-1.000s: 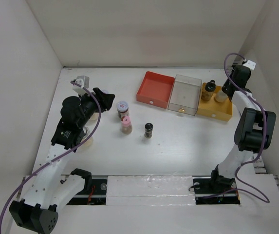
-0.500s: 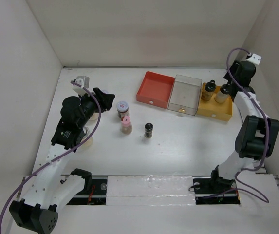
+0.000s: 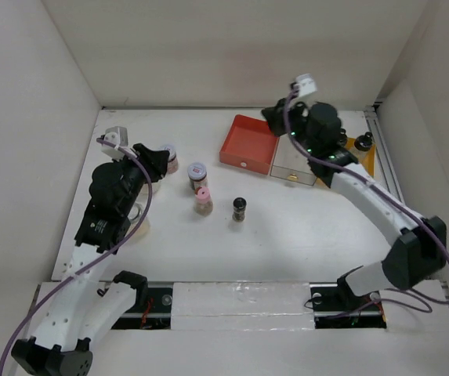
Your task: Organize the condiment bottles
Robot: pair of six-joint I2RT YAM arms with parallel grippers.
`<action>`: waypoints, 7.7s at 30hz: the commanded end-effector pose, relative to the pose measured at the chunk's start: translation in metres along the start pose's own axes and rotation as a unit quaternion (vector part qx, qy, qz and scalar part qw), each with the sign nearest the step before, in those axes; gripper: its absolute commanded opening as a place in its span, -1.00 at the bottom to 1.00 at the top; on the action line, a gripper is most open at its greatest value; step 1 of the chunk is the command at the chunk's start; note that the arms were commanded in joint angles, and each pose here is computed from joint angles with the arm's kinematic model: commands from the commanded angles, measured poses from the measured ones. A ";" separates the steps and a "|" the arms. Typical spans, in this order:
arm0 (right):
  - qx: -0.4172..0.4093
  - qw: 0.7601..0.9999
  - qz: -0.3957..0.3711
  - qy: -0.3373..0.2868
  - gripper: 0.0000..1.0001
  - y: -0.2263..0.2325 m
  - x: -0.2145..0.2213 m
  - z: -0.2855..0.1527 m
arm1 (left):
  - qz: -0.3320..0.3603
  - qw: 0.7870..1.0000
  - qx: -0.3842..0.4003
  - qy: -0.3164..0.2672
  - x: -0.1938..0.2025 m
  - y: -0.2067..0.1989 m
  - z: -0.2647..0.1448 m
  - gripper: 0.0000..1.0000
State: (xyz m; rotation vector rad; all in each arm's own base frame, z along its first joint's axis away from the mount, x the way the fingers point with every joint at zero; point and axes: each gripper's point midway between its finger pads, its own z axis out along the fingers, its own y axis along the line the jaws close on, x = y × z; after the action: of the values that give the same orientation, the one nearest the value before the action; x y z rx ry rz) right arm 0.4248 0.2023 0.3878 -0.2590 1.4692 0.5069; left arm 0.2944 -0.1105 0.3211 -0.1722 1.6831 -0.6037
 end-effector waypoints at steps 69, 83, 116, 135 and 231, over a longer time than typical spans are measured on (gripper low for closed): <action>0.337 0.941 -0.009 0.020 -0.22 -0.160 0.024 -0.122 | -0.021 0.998 -0.016 -0.056 -0.028 0.000 -0.016 0.33; 0.460 0.885 0.032 0.062 -0.22 -0.265 0.077 -0.170 | -0.025 0.998 -0.003 -0.049 -0.024 -0.004 -0.015 0.33; 0.479 0.866 0.073 0.127 0.46 -0.318 0.145 -0.159 | -0.024 0.999 0.006 -0.043 -0.021 -0.007 -0.013 0.30; 0.011 0.995 -0.035 0.088 -0.50 -0.060 0.063 0.001 | -0.021 0.997 -0.028 -0.064 -0.029 0.005 -0.018 0.28; 0.340 0.940 0.029 0.025 0.02 -0.230 0.123 -0.111 | -0.025 0.999 -0.007 -0.035 -0.018 0.001 -0.006 0.23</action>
State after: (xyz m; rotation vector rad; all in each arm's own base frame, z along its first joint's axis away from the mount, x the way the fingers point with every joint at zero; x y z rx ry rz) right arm 0.4193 -0.0257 0.1839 0.2956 1.7897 -0.0101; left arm 0.2913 -0.0991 0.3242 -0.2671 1.6677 -0.6030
